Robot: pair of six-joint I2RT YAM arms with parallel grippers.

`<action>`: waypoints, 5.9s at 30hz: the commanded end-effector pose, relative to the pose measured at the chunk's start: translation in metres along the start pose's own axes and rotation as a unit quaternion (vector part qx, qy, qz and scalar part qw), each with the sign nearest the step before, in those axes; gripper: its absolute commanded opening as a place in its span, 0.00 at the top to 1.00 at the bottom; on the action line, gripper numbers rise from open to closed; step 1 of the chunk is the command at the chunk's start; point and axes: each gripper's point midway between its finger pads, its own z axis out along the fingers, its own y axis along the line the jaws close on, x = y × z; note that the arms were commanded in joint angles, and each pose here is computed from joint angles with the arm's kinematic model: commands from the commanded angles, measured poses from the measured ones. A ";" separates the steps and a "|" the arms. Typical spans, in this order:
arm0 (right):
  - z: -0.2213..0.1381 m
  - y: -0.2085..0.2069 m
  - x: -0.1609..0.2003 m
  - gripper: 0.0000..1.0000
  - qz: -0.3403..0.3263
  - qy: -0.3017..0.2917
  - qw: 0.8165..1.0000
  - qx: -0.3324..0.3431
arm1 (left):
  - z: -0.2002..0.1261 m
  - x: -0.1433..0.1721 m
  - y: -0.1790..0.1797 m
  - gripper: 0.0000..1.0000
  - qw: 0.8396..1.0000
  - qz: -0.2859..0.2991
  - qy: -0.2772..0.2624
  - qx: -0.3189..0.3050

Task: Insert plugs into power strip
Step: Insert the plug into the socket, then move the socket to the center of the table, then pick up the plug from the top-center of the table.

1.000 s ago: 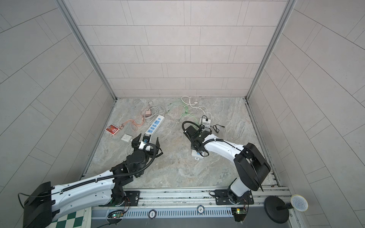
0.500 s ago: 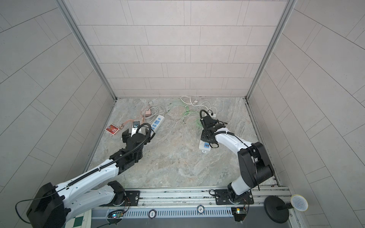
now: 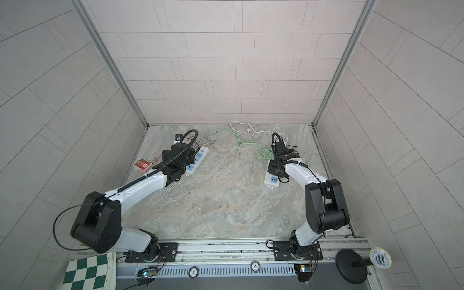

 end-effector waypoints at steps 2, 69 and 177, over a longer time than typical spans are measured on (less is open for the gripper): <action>0.016 -0.053 0.051 1.00 -0.007 0.098 0.991 0.096 | 0.022 0.025 -0.020 0.00 0.996 0.023 0.077 0.050; -0.090 -0.006 0.049 0.67 -0.051 0.039 0.992 -0.105 | -0.087 0.129 -0.240 0.38 0.905 0.088 0.310 0.278; -0.153 0.144 0.061 0.70 -0.108 0.006 0.928 -0.356 | -0.069 -0.067 -0.129 0.64 0.905 -0.040 -0.168 0.388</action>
